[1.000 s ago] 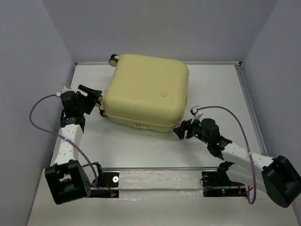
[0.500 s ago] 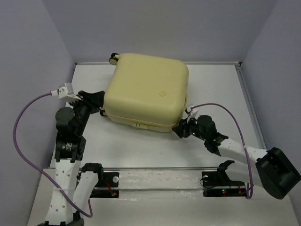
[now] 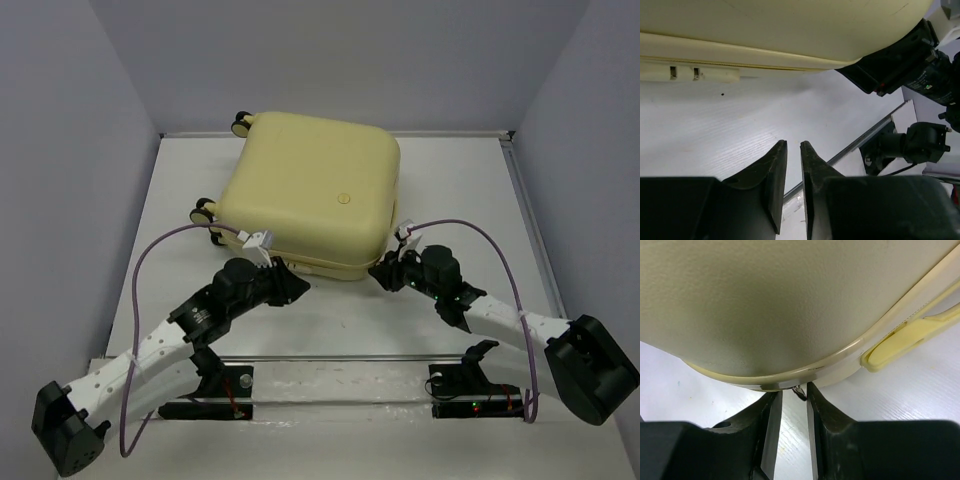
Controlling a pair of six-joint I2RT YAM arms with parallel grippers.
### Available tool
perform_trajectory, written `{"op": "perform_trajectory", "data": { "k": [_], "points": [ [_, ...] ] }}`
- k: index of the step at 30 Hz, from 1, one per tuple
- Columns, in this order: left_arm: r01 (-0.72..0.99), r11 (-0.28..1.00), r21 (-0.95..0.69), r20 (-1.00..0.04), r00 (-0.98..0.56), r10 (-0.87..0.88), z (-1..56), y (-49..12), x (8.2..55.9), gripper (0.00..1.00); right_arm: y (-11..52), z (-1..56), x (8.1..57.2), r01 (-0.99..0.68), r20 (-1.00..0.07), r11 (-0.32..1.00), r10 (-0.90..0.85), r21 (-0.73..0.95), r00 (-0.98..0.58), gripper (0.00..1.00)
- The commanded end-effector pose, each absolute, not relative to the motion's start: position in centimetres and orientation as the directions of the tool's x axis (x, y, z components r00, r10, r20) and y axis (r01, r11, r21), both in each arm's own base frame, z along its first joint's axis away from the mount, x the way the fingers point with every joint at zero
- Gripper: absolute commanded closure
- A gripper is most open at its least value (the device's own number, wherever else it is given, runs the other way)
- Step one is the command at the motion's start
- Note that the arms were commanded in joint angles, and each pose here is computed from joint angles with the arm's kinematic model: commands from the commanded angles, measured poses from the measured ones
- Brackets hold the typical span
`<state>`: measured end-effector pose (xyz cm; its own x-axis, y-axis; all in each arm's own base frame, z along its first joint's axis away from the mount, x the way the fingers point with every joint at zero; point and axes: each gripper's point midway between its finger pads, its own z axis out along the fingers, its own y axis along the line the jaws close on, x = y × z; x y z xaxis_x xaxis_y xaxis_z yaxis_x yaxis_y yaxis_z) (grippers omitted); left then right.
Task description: Pack the luggage
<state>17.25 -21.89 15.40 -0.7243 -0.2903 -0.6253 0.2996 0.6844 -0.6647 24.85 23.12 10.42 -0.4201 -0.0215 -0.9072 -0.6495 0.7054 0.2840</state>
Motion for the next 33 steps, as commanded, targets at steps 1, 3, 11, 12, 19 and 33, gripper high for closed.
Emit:
{"op": "perform_trajectory", "data": {
  "k": [1, 3, 11, 12, 19, 33],
  "points": [
    [0.308, 0.657, -0.688, -0.647, -0.671, -0.363, 16.5, -24.0, 19.7, 0.62, 24.7, 15.3, 26.1, -0.712, -0.955, 0.653, 0.063, 0.258, -0.288, 0.67],
    [0.274, 0.691, -0.669, -0.667, -0.632, -0.394, 16.4, -23.8, 21.2, 0.51, 24.7, 15.3, 26.0, -0.712, -0.956, 0.653, 0.068, 0.26, -0.287, 0.66],
    [0.145, 0.818, -0.557, -0.742, -0.529, -0.411, 14.2, -19.1, 23.4, 0.21, 24.4, 16.0, 26.3, -0.691, -0.954, 0.667, 0.109, 0.28, -0.281, 0.93],
    [0.131, 0.835, -0.534, -0.747, -0.535, -0.394, 13.6, -18.6, 23.6, 0.21, 24.4, 16.0, 26.2, -0.69, -0.951, 0.665, 0.112, 0.286, -0.287, 0.93],
    [0.118, 0.883, -0.454, -0.759, -0.571, -0.314, 10.7, -17.7, 25.1, 0.16, 24.7, 14.9, 25.5, -0.697, -0.939, 0.643, 0.111, 0.317, -0.325, 0.93],
    [0.299, 0.825, -0.479, -0.817, -0.496, -0.294, 13.5, -20.9, 27.4, 0.24, 24.9, 14.4, 24.5, -0.697, -0.924, 0.625, 0.109, 0.351, -0.367, 0.93]
  ]
}}
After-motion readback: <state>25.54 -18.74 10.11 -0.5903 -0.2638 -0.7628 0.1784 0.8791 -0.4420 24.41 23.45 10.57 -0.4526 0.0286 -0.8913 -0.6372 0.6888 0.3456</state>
